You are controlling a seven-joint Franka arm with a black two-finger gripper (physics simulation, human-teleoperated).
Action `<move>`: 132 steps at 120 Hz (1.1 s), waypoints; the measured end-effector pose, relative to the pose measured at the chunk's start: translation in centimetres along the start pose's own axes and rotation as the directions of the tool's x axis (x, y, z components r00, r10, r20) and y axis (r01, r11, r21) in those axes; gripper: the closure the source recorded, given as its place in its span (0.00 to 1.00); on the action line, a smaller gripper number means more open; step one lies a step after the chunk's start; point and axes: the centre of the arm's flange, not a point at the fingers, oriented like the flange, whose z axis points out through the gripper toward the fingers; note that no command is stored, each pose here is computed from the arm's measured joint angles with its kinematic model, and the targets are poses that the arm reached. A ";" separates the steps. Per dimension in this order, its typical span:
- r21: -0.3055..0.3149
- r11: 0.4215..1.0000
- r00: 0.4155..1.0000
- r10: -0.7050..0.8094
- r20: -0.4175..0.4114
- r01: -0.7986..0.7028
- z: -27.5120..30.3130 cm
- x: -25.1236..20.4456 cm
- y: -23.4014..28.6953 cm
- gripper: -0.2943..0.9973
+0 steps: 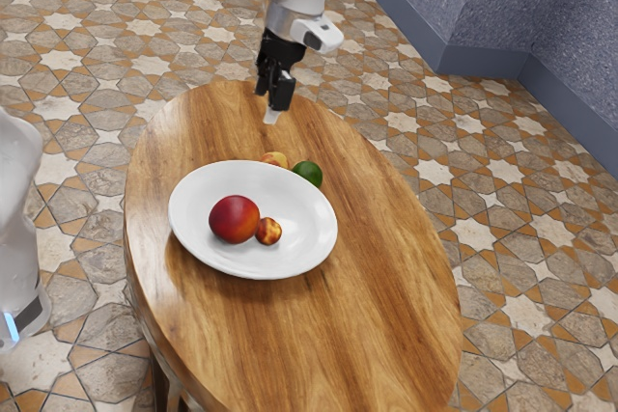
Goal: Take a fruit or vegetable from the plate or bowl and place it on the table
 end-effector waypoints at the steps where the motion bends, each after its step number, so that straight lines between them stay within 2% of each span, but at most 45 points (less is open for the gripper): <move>1: 0.001 1.000 1.000 0.000 -0.003 0.000 0.0 0.0 0.1 0.23; 44: 0.026 1.000 0.996 -0.007 -0.086 0.009 -0.4 1.4 1.3 0.23; 68: 0.039 0.999 0.996 0.011 -0.094 -0.008 0.6 2.3 2.5 0.23; 90: 0.076 0.990 0.984 0.128 -0.121 -0.119 -0.3 2.0 9.0 0.23; 111: 0.076 0.982 0.980 0.179 -0.090 -0.173 1.3 2.8 12.3 0.23; 132: 0.094 0.978 0.981 0.190 -0.029 -0.186 5.5 3.8 12.9 0.23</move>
